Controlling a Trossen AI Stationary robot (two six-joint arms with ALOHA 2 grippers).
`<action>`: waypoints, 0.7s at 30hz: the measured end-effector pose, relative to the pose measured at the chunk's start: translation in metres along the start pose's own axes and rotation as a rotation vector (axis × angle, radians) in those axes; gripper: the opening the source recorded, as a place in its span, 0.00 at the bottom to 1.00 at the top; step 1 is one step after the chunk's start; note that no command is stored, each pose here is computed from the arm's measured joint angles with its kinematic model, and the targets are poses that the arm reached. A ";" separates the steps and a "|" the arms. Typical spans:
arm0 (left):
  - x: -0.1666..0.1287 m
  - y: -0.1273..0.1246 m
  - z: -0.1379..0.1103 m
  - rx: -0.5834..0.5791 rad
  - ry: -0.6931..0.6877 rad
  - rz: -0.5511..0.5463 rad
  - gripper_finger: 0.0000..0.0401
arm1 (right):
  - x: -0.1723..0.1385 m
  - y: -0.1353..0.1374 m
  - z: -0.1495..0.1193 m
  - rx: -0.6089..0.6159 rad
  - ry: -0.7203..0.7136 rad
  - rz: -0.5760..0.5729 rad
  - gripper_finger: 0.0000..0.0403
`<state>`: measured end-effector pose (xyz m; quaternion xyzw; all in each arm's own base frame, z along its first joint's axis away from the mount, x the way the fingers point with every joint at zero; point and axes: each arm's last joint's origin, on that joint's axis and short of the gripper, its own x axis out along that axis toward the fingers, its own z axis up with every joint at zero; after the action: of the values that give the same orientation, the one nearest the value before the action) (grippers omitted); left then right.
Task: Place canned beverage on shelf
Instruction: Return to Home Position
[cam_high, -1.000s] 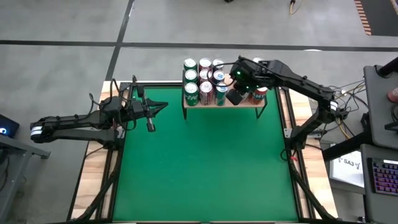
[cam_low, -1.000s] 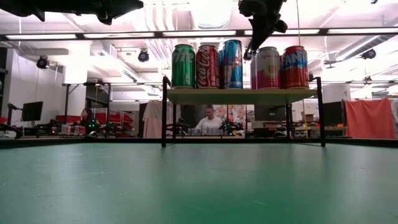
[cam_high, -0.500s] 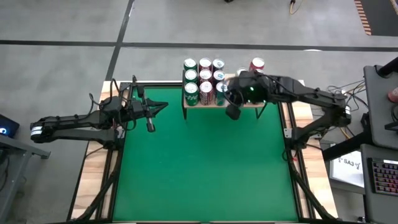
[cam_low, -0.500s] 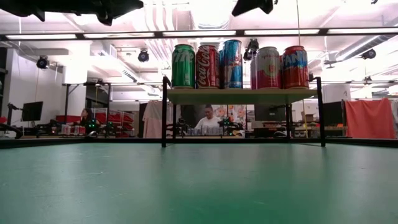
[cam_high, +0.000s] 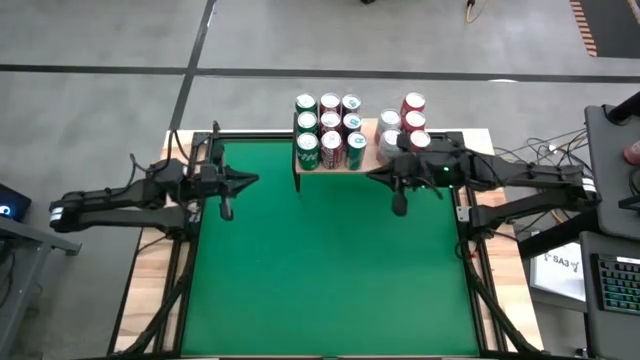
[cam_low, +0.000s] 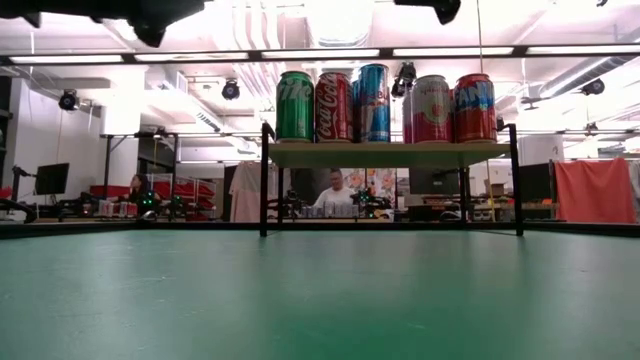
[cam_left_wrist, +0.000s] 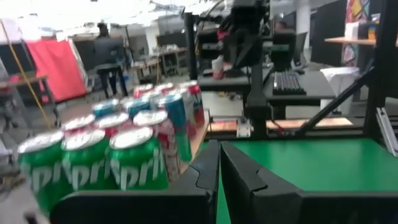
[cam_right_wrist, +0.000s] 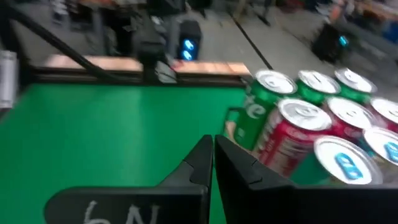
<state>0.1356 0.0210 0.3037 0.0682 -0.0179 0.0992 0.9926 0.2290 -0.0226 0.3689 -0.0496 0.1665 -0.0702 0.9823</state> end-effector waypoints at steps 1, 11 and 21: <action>-0.004 0.000 -0.001 -0.009 0.013 0.000 0.00 | -0.003 0.001 -0.004 -0.005 -0.029 0.021 0.02; -0.040 -0.004 -0.020 -0.055 -0.009 -0.116 0.00 | -0.026 0.006 -0.057 0.012 -0.136 0.039 0.02; -0.069 -0.007 -0.053 -0.092 -0.130 -0.108 0.00 | -0.045 0.008 -0.085 0.037 -0.212 0.072 0.02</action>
<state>0.0705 0.0082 0.2474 0.0297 -0.0832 0.0401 0.9953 0.1599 -0.0140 0.3025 -0.0328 0.0620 -0.0325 0.9970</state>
